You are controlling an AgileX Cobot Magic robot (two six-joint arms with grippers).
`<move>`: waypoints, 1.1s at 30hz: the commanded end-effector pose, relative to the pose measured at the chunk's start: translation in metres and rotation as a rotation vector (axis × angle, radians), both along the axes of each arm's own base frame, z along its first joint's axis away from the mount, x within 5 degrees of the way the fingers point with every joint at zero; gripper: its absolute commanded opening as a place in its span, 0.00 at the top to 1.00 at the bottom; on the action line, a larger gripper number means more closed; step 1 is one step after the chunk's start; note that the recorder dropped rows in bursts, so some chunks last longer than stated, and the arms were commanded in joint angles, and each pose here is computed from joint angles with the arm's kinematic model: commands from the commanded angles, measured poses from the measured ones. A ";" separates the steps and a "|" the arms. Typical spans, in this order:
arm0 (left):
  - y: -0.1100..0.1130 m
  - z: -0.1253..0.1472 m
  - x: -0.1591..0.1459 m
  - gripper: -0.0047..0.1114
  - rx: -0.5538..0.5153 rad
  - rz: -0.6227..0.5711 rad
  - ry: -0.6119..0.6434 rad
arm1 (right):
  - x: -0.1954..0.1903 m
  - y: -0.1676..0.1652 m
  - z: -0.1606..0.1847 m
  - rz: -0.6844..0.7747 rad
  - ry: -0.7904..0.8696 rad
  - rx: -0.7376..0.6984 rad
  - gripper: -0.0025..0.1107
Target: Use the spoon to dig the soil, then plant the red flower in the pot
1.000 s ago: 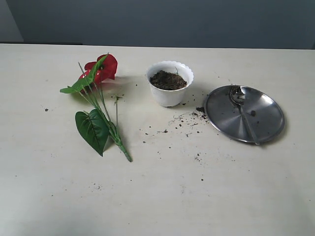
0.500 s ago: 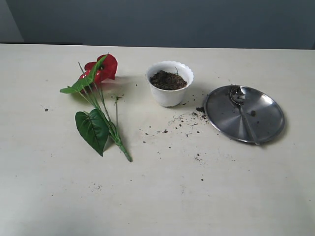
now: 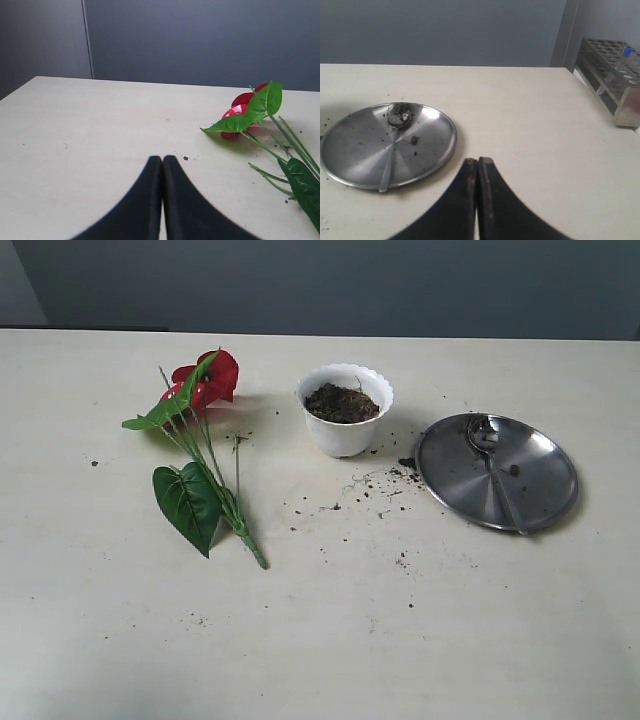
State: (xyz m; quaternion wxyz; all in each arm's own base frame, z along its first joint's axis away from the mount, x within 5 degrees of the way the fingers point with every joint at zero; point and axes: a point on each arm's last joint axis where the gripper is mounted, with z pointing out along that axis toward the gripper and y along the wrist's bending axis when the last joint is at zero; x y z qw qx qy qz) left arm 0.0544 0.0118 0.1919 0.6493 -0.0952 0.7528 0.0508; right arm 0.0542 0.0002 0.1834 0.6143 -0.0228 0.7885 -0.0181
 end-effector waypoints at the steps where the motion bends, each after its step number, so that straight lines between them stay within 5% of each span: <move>1: 0.000 0.000 0.000 0.95 -0.004 0.001 -0.009 | 0.000 0.000 0.001 -0.005 -0.011 -0.004 0.98; 33: 0.000 0.000 0.000 0.95 -0.004 0.001 -0.009 | 0.000 0.000 0.001 -0.003 -0.013 0.008 0.98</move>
